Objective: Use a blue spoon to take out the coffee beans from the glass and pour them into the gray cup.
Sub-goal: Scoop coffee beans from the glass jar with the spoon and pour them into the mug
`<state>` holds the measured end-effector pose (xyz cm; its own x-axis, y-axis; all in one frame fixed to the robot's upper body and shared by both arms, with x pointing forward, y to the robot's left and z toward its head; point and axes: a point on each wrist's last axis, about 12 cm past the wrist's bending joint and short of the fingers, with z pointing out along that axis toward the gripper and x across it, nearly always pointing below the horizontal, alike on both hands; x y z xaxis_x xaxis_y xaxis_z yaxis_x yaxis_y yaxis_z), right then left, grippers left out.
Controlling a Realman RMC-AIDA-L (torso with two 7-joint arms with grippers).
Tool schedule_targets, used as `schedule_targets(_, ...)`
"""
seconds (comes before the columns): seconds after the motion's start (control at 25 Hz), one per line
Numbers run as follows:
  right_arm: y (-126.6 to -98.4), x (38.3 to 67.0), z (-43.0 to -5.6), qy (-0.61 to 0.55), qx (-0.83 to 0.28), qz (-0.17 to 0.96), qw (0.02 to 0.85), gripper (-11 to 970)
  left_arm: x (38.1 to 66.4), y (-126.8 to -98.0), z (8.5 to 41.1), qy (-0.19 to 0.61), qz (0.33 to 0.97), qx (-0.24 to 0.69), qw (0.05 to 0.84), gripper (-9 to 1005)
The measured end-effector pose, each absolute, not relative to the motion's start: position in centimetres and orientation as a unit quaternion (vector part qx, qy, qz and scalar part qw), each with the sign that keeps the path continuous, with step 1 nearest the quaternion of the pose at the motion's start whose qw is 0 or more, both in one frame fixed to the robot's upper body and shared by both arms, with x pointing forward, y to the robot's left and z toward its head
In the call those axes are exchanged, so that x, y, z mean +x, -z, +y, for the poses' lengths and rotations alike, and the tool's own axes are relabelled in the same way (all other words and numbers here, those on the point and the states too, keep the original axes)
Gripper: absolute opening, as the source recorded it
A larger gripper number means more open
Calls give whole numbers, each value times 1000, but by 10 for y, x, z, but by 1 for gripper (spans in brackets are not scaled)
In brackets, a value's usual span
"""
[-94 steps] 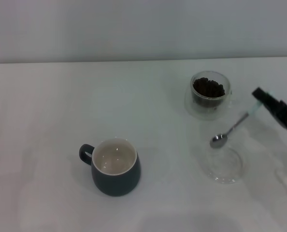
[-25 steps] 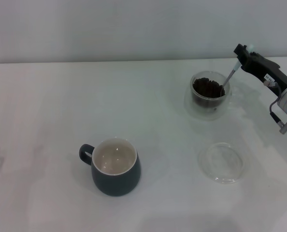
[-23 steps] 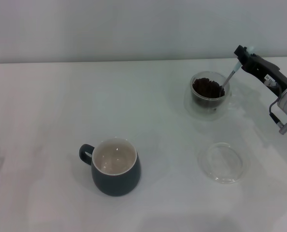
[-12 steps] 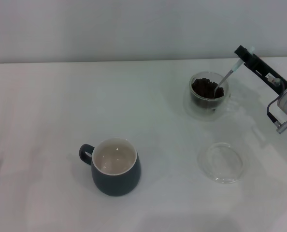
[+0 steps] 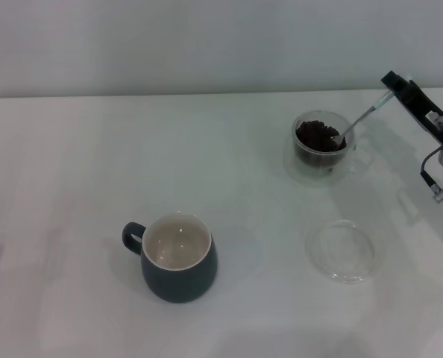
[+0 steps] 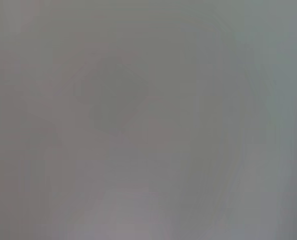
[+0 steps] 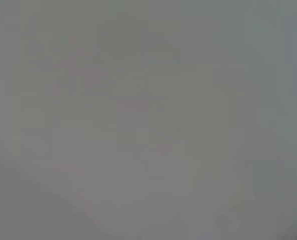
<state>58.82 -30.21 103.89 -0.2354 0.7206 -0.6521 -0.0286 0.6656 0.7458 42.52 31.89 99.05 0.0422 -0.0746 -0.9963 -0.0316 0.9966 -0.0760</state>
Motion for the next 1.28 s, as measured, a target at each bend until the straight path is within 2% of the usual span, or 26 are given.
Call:
schedule_targets(0.76, -1038, 592, -302, -373, 321, 690, 530, 151, 428, -992, 323, 7, 689, -39, 724, 861)
schedule_targets(1.28, -1035, 582, -312, -400, 367, 656, 525, 151, 428, -992, 325, 4, 689, -38, 723, 862)
